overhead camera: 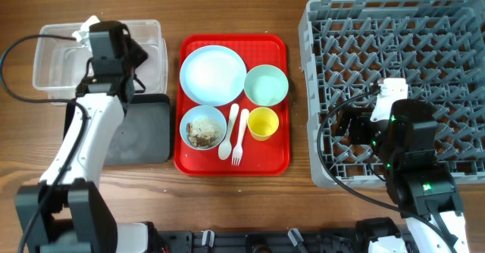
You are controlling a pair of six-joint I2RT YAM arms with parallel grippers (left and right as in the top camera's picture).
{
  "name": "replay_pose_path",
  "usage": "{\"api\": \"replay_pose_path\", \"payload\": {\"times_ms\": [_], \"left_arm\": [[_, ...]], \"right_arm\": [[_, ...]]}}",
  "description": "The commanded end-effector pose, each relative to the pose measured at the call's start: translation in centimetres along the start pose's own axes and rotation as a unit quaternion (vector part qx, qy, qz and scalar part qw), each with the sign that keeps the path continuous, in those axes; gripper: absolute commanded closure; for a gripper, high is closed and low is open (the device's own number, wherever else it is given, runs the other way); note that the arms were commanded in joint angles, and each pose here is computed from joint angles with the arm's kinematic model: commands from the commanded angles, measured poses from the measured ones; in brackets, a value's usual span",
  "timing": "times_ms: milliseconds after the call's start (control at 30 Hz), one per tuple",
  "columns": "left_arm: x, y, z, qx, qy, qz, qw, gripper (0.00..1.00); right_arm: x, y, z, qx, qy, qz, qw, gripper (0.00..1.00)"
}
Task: Sort waste into correct bins and load items into the dishwasher rack
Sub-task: 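Carry the wrapper and tissue left and drop them into the clear bin, then grasp the light-blue bowl of rice with the left gripper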
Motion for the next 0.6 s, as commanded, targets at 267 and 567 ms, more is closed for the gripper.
{"api": "replay_pose_path", "payload": {"times_ms": [267, 567], "left_arm": [[-1.8, 6.4, -1.6, 0.041, -0.066, -0.021, 0.997, 0.44], [-6.7, 11.7, -17.1, 0.229, -0.269, -0.062, 0.934, 0.24]], "right_arm": [[-0.1, 0.3, 0.7, -0.01, -0.002, -0.006, 1.0, 0.0], [-0.1, 0.3, 0.6, -0.009, -0.002, -0.006, 1.0, 0.0]]}}
Point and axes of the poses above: each gripper's point midway between its finger pads, its own y axis back along the fingers, its own x axis along the line the jaws close on, z = x × y, the point moved 6 cm from there along y, back along the fingers, and after that the axes turned 3 degrees about y, right-handed, at the moved point
